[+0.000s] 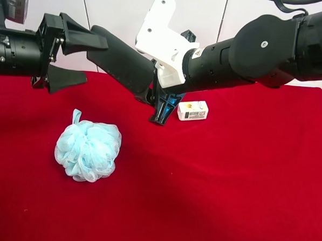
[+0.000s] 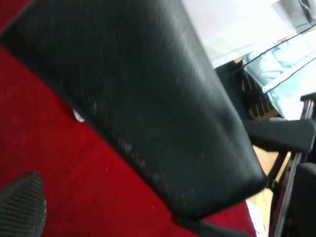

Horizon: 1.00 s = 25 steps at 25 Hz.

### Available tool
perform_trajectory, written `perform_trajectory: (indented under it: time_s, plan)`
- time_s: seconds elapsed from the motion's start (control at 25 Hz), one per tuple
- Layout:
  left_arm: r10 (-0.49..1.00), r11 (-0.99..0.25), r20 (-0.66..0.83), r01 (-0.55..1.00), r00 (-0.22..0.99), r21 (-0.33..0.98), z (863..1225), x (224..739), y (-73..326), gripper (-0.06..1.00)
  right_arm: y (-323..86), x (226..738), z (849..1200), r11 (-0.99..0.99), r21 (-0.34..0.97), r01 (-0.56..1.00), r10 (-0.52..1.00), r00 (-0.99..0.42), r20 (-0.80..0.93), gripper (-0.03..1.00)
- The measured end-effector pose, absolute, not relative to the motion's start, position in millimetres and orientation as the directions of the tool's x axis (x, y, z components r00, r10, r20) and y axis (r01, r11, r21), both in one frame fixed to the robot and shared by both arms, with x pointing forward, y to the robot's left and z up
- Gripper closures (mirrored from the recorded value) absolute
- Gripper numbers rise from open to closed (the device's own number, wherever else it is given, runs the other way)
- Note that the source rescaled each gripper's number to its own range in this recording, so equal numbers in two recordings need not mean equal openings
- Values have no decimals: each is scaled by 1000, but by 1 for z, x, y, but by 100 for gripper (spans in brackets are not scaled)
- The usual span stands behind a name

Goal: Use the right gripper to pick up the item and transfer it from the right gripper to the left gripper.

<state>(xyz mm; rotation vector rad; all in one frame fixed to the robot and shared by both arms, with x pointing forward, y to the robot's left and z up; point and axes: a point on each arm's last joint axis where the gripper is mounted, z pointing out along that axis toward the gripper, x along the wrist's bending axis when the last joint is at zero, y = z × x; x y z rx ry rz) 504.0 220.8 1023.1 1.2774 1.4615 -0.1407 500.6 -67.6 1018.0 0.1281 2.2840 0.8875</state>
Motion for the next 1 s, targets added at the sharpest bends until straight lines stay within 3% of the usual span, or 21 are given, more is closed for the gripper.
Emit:
perform_trajectory:
  time_s: [1.0]
  plan:
    - [623, 472, -773, 731, 117, 492, 1016, 552, 223, -6, -68, 501, 1018, 763, 630, -144, 316, -768, -558, 97]
